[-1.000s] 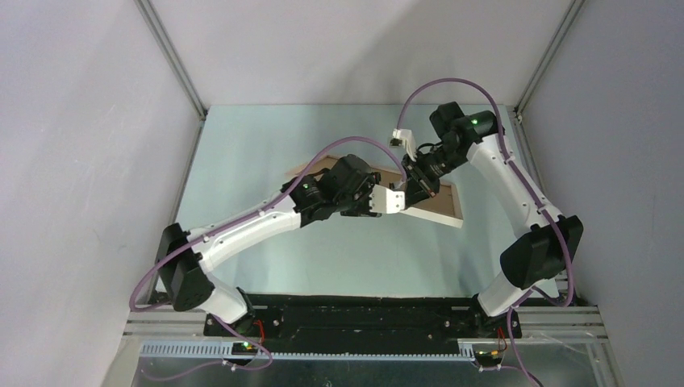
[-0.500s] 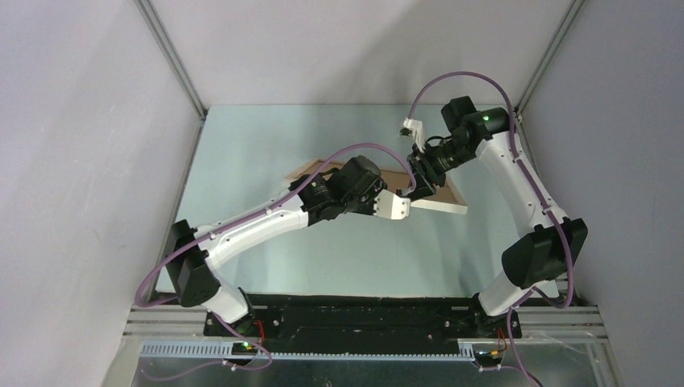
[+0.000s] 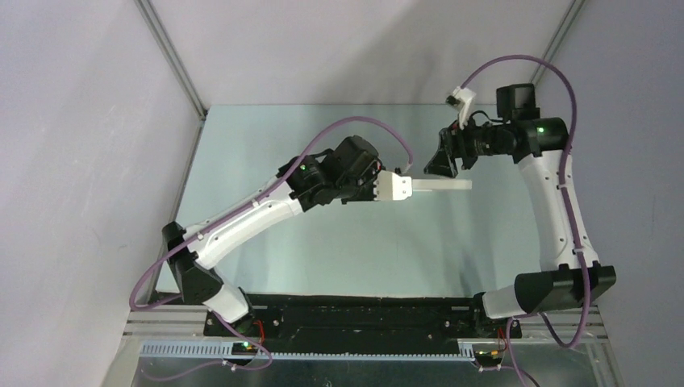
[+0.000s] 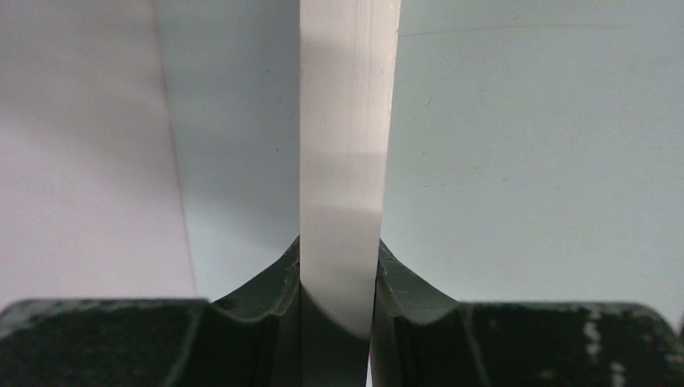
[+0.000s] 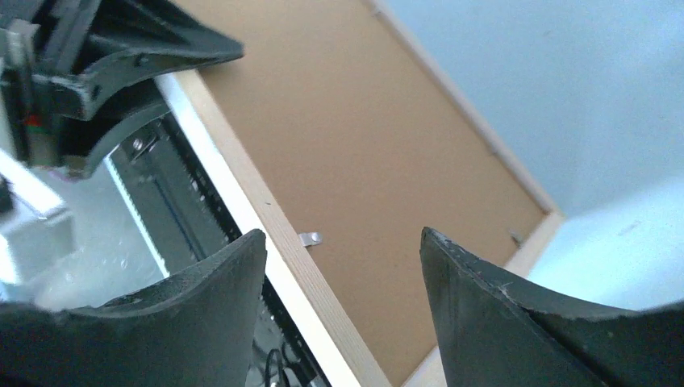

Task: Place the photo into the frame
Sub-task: Turn over the photo frame at the center of the board.

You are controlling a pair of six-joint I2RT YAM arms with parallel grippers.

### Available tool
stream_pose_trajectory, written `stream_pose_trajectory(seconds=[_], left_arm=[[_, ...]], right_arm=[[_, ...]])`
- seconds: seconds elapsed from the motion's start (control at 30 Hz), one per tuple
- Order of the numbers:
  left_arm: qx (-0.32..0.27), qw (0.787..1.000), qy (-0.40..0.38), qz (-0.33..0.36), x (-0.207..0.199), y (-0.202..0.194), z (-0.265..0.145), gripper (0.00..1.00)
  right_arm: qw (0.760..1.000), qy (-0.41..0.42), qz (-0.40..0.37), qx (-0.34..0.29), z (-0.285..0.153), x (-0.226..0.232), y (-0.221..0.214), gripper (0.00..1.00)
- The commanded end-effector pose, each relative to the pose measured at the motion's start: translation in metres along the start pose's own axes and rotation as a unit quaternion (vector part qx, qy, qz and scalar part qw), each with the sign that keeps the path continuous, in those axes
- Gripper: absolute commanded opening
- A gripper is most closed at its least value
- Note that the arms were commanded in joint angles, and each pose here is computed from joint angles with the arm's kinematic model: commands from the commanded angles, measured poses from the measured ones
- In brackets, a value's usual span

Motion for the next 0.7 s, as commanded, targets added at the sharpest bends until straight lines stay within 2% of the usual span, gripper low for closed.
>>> stream_pose_trajectory(seconds=[0.0,0.27,0.67], left_arm=[[-0.049,0.995,0.011,-0.087,0.027,0.02,-0.028,0.0],[-0.066,0.983,-0.007,-0.171,0.049,0.018,-0.034,0.0],[-0.072,0.957,0.018,-0.281,0.086,-0.001,-0.044,0.0]], right_arm=[[0.995,-0.065,0.001,-0.08,-0.028,0.0,0.025,0.73],[0.985,-0.117,0.052,-0.115,-0.045,-0.021,0.019,0.73],[0.982,-0.118,0.09,-0.119,-0.042,-0.04,0.01,0.72]])
Point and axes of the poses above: each gripper's point midway between its finger pads, its own z axis out along the fingers, its own x axis along the line the jaws close on, y = z × x, the point moved 7 cm from there along -z, back along the fingers, and after that the axes turned 6 degrees about z, right-handed, at the moved point
